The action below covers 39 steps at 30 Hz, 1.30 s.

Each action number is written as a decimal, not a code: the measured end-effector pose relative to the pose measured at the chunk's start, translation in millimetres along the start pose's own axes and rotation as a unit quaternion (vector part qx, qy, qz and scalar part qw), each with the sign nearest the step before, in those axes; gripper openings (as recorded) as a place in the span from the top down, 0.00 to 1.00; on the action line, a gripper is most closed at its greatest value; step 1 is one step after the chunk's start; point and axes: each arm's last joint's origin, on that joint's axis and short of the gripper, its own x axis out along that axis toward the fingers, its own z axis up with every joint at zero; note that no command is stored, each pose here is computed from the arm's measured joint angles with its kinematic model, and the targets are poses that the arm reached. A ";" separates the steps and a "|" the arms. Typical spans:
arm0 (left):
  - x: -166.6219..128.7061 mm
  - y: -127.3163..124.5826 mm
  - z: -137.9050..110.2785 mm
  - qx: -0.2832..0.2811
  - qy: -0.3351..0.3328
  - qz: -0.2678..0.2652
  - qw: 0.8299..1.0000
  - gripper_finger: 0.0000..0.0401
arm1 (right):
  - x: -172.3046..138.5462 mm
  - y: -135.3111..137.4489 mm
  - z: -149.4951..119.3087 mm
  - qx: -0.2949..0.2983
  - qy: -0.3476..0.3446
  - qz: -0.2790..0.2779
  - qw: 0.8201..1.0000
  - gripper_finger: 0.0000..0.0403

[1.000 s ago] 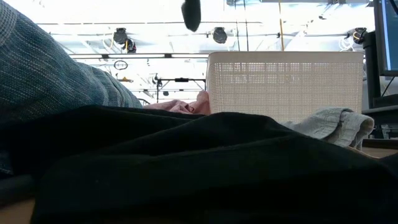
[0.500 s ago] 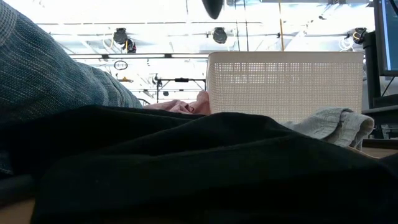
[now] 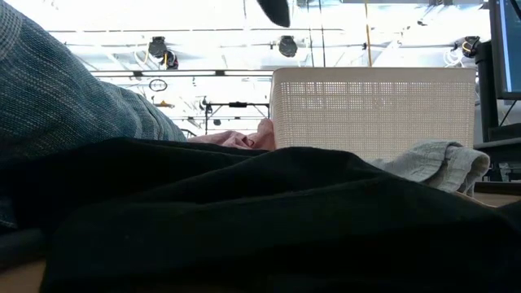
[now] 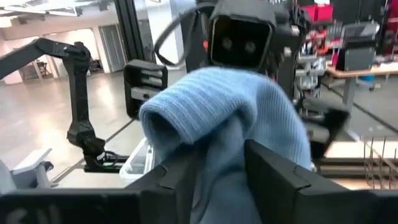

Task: Pick & Place Cloths
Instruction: Put the bottom blue sock into the transparent bin

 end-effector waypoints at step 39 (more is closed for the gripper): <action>-169.4 -100.3 4.8 -0.088 -0.070 0.097 0.989 0.99 | -1.5 25.8 -7.3 -0.014 0.021 0.047 0.999 0.93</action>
